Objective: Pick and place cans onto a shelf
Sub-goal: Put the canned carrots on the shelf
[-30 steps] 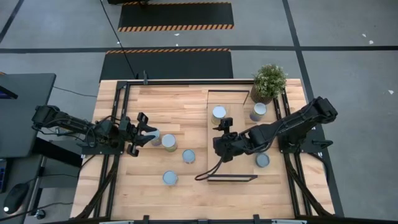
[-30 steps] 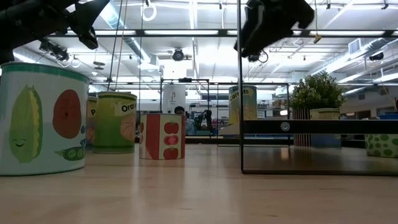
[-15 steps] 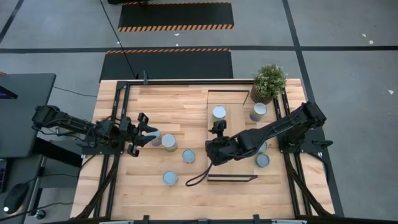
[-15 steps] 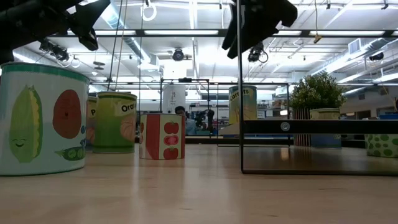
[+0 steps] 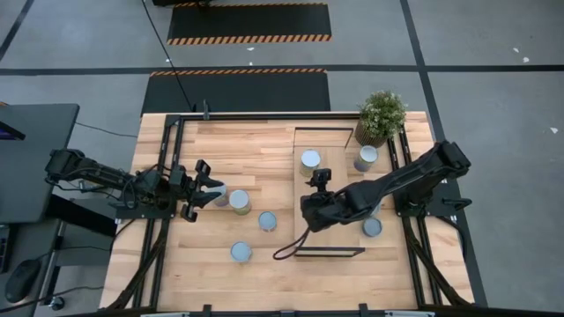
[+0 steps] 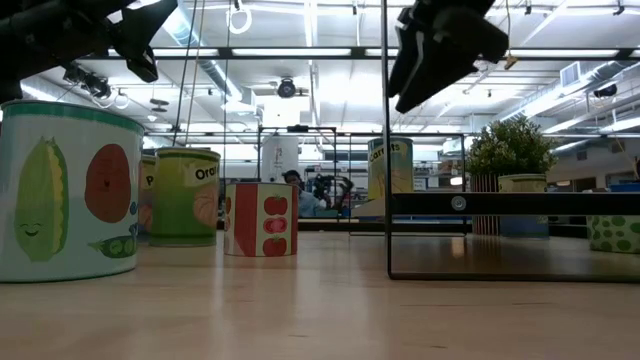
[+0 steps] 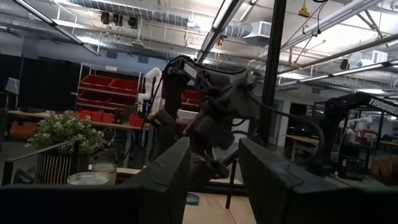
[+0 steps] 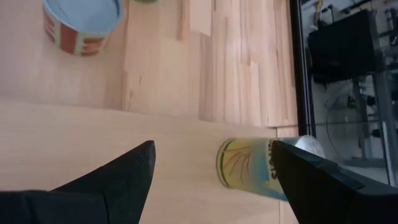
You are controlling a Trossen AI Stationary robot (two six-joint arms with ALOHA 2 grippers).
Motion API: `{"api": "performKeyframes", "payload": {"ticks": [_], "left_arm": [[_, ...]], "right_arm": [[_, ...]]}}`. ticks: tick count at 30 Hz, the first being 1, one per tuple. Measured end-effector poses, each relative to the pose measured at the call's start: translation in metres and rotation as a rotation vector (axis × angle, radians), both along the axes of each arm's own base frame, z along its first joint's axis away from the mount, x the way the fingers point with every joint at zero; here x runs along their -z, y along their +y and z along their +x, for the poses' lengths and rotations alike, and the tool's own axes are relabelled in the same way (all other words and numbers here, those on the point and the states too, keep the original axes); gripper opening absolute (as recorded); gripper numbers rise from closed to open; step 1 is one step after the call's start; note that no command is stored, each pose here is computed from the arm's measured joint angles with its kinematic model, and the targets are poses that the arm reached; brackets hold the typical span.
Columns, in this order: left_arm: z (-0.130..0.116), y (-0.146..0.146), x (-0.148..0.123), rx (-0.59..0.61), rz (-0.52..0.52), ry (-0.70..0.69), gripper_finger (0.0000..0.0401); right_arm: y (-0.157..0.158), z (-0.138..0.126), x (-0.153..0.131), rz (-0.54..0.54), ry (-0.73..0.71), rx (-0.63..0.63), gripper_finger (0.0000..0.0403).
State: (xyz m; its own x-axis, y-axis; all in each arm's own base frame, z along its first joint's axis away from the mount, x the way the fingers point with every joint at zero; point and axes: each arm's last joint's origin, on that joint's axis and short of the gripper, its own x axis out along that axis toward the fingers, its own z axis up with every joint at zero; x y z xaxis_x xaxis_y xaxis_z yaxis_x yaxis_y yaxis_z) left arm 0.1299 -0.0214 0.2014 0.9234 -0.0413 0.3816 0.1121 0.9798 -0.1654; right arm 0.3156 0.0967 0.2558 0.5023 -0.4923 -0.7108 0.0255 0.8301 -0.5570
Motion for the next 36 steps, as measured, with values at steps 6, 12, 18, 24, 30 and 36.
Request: {"api": "performKeyframes", "payload": {"ticks": [6, 12, 18, 24, 30, 36], "left_arm": [[0.0, 0.0, 0.0, 0.001, -0.004, -0.001, 0.0142], [0.0, 0.0, 0.0, 0.012, -0.029, 0.001, 0.0142], [0.0, 0.0, 0.001, 0.019, -0.044, 0.015, 0.0142], [0.001, 0.0, 0.003, 0.019, -0.042, 0.032, 0.0142], [0.002, 0.0, 0.004, 0.028, -0.062, 0.048, 0.0142], [0.002, 0.0, 0.005, 0.028, -0.062, 0.053, 0.0142]], "right_arm": [[0.001, 0.004, -0.005, -0.007, -0.033, -0.05, 0.0327], [-0.004, 0.003, 0.002, -0.055, 0.0, -0.061, 0.0327], [-0.03, 0.002, 0.017, -0.14, 0.08, -0.017, 0.0327], [-0.053, 0.007, 0.017, -0.155, 0.129, -0.017, 0.0327], [-0.068, 0.008, 0.016, -0.269, 0.19, -0.015, 0.0327], [-0.09, 0.01, 0.016, -0.246, 0.201, 0.029, 0.0327]]}}
